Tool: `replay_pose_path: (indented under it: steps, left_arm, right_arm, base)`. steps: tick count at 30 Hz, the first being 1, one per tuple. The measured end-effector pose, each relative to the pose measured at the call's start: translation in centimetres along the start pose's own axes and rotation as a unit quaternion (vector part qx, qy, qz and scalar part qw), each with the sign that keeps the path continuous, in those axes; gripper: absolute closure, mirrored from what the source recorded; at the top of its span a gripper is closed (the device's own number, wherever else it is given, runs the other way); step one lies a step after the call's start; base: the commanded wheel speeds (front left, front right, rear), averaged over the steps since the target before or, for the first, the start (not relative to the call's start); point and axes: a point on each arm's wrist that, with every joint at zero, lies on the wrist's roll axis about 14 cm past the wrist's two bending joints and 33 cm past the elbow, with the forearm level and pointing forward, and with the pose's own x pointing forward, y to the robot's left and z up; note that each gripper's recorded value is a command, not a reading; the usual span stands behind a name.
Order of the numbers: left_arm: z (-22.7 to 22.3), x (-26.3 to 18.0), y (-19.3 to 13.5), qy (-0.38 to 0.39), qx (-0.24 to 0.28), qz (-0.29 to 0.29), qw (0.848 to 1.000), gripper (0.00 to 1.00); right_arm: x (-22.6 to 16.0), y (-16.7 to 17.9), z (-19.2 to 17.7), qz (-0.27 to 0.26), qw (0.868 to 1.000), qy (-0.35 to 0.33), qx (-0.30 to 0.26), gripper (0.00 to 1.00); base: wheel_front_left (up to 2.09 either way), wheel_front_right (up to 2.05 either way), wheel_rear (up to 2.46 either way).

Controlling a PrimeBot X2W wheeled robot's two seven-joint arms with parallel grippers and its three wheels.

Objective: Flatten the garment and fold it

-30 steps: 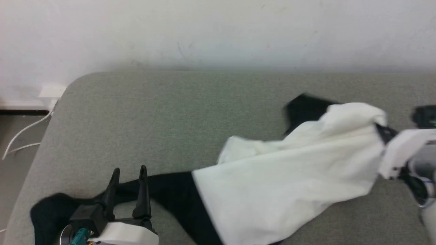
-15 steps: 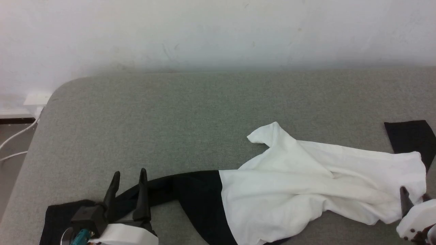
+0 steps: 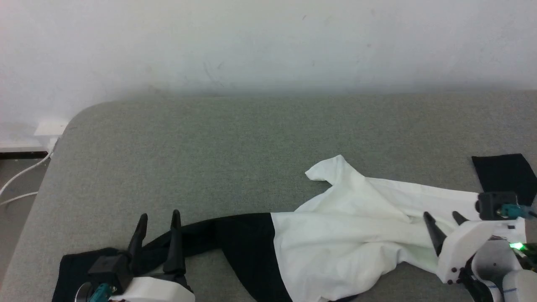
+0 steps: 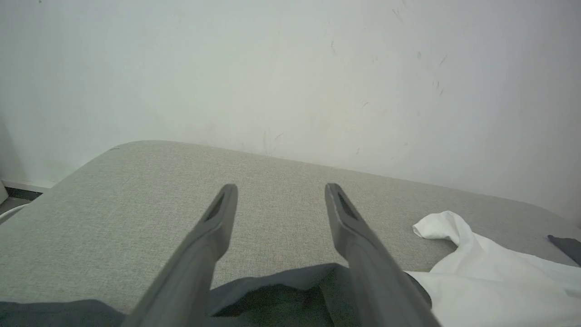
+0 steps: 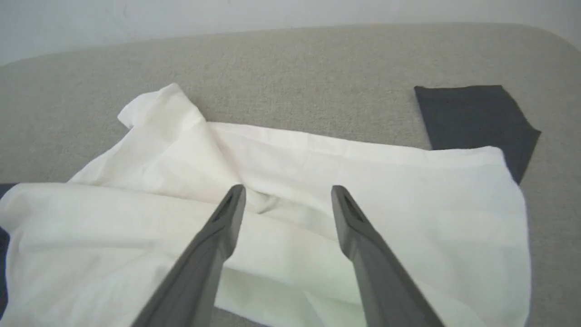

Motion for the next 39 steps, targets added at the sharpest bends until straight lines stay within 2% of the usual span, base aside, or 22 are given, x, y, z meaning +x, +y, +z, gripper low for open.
replay_pose_path:
  steps: [5, 10, 17, 18, 19, 20, 21, 25, 28, 30, 35, 39]
  left_arm:
    - [-0.6, 0.2, 0.0, 0.009, 0.001, -0.003, 1.000, 0.00]
    - [-0.8, 1.2, -0.3, 0.011, 0.000, -0.008, 1.000, 0.00]
    - [-1.3, 1.7, 0.5, 0.017, -0.003, 0.006, 1.000, 0.00]
    - [-1.5, 1.6, 0.7, 0.020, -0.003, 0.010, 1.000, 0.00]
    - [-1.6, 1.6, 0.9, 0.022, -0.002, 0.013, 1.000, 0.00]
    - [-1.7, 1.5, 1.0, 0.023, -0.002, 0.016, 1.000, 0.00]
    - [-1.8, 1.5, 1.1, 0.025, -0.003, 0.018, 1.000, 0.00]
    - [-2.1, 1.5, 1.0, 0.029, -0.003, 0.015, 0.999, 0.00]
    - [-2.0, 1.9, 0.8, 0.026, -0.004, 0.012, 1.000, 0.00]
    - [-1.7, 2.5, 0.5, 0.021, -0.004, 0.006, 1.000, 0.00]
    - [-1.4, 3.9, 0.3, 0.013, 0.000, -0.002, 1.000, 0.00]
    - [-1.6, 4.7, 0.5, 0.014, 0.004, -0.001, 1.000, 0.00]
  right_arm:
    - [1.8, 3.6, -0.9, 0.063, 0.994, 0.080, -0.039, 0.00]
    - [4.6, 5.4, -1.8, 0.092, 0.984, 0.140, -0.063, 0.00]
    - [6.4, 6.2, -6.8, 0.107, 0.957, 0.261, -0.070, 0.00]
    - [6.7, 6.4, -6.8, 0.110, 0.954, 0.270, -0.070, 0.51]
    - [6.9, 6.7, -6.7, 0.113, 0.952, 0.275, -0.068, 0.73]
    - [7.1, 6.7, -6.7, 0.115, 0.951, 0.279, -0.070, 1.00]
    - [7.4, 6.9, -6.4, 0.117, 0.950, 0.279, -0.076, 1.00]
    - [8.7, 8.3, -3.8, 0.135, 0.960, 0.224, -0.099, 1.00]
    - [10.6, 9.9, 1.5, 0.151, 0.972, 0.133, -0.125, 1.00]
    - [11.7, 11.3, 5.7, 0.163, 0.974, 0.067, -0.141, 1.00]
    - [13.3, 16.4, 13.1, 0.209, 0.960, -0.053, -0.181, 1.00]
    - [13.9, 21.1, 15.8, 0.257, 0.939, -0.119, -0.195, 1.00]
  base:
    - [0.00, 0.00, 0.00]
    - [0.00, 0.00, 0.00]
    - [0.00, 0.00, 0.00]
    - [0.00, 0.00, 0.00]
    - [0.00, 0.00, 0.00]
    - [0.00, 0.00, 0.00]
    - [0.00, 0.00, 0.00]
    - [0.00, 0.00, 0.00]
    - [0.00, 0.00, 0.00]
    - [0.00, 0.00, 0.00]
    - [0.00, 0.00, 0.00]
    - [0.00, 0.00, 0.00]
